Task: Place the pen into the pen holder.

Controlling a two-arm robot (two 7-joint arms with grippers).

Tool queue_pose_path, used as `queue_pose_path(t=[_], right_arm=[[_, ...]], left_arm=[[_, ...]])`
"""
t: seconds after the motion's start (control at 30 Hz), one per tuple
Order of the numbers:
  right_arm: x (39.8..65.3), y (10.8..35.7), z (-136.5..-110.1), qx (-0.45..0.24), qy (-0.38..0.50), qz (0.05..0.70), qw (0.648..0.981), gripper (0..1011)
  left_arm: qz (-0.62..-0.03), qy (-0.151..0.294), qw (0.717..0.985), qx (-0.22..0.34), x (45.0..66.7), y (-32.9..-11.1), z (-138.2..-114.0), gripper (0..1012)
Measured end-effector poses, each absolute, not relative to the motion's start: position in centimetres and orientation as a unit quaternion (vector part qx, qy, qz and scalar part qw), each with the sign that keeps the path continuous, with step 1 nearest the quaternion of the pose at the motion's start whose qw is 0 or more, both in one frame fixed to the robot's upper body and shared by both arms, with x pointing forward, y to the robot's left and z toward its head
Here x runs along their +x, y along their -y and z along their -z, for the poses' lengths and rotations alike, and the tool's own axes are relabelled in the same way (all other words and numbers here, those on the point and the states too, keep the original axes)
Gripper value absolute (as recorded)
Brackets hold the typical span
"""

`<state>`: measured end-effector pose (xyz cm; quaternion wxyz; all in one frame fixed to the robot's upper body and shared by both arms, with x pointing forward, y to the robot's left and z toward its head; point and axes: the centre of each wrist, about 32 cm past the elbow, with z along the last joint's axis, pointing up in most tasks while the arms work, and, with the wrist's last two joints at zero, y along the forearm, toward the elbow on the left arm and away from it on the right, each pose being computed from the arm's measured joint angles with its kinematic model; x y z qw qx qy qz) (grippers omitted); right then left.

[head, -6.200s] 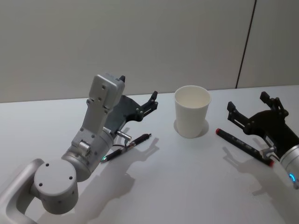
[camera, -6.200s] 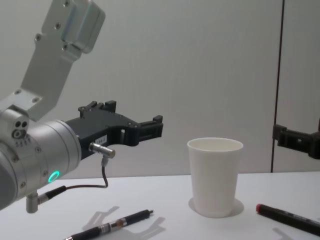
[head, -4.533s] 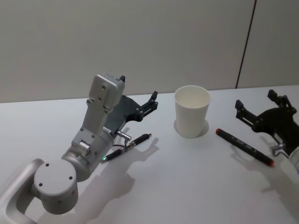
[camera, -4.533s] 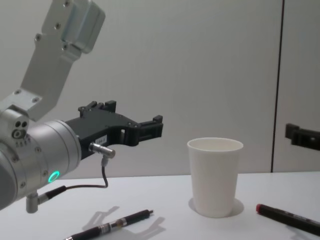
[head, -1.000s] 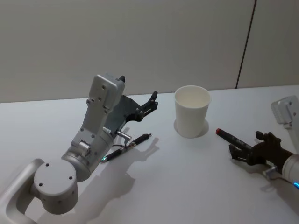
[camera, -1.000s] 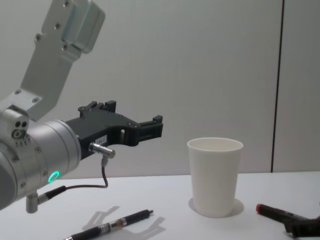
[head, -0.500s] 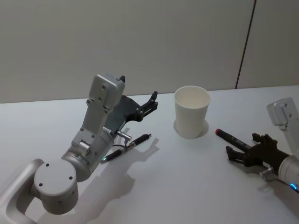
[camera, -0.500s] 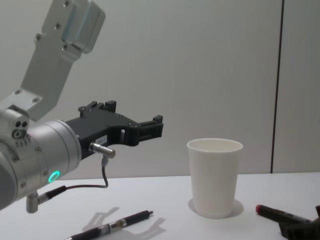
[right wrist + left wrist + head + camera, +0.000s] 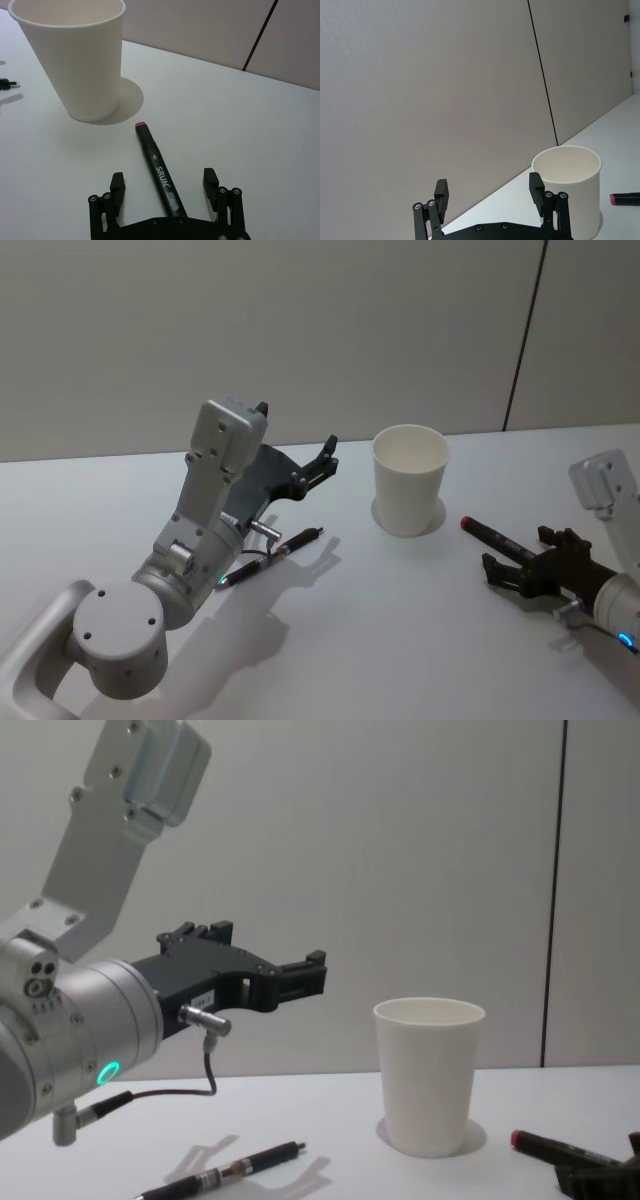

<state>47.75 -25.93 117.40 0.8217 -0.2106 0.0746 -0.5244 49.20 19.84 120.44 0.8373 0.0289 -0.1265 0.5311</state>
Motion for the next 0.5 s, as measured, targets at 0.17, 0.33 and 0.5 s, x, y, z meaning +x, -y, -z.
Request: queue_pose_path(t=[0.17,0.33,0.5], right_arm=[[47.75,25.91,-117.39,-0.210,-0.075,0.524,0.822,1002],[47.74,25.92,-117.35,-0.209,-0.075,0.525,0.822,1001],[47.73,25.92,-117.34,-0.208,-0.075,0.525,0.822,1002]], left_arm=[[-0.531,0.126,0.837,0.029,49.20,-19.84,-120.44,1001],[-0.531,0.126,0.837,0.029,49.20,-19.84,-120.44,1001],[-0.531,0.126,0.837,0.029,49.20,-19.84,-120.44,1001]])
